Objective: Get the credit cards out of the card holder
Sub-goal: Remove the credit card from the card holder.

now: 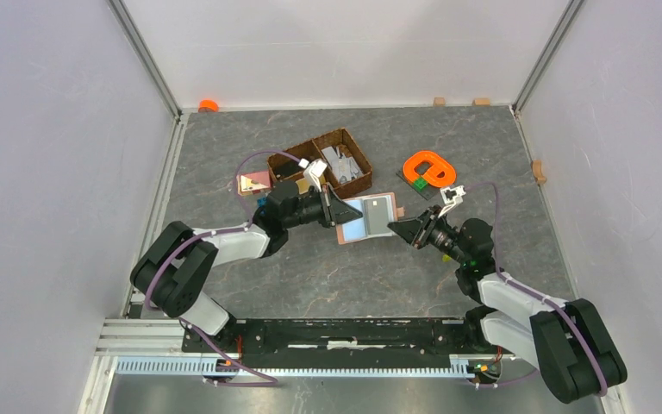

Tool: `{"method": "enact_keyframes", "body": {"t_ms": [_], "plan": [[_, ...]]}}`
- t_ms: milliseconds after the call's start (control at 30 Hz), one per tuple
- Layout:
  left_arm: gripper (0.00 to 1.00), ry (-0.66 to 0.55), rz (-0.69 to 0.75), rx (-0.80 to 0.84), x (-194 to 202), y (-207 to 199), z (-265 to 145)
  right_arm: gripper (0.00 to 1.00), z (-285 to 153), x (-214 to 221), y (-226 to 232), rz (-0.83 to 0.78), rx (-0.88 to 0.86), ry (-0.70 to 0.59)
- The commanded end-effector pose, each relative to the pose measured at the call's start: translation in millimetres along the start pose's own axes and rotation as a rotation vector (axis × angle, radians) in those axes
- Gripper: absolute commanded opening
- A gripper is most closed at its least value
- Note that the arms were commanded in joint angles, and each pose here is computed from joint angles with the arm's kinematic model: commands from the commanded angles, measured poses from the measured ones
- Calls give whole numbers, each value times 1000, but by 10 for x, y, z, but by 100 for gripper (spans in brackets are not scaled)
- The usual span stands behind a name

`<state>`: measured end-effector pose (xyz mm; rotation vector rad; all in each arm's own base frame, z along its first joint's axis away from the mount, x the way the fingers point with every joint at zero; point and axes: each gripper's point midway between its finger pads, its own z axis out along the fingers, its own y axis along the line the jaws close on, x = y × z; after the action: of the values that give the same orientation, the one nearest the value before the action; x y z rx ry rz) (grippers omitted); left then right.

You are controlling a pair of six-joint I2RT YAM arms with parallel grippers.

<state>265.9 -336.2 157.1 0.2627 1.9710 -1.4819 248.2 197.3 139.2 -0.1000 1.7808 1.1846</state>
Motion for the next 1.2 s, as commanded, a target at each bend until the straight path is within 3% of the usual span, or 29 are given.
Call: {"method": "enact_keyframes", "body": {"t_ms": [0, 200, 533, 1167], "plan": [[2, -42, 16, 25, -178, -133, -9, 24, 47, -160, 56, -63, -7, -35], [2, -50, 15, 7, -200, -58, -11, 9, 52, -141, 81, -50, -27, -30], [2, -20, -7, -2, -163, 42, 38, 5, 56, -148, 368, -45, -172, -31], [2, 8, -28, 20, -122, 42, 85, 0, 124, -64, 560, -70, -244, 13]]}}
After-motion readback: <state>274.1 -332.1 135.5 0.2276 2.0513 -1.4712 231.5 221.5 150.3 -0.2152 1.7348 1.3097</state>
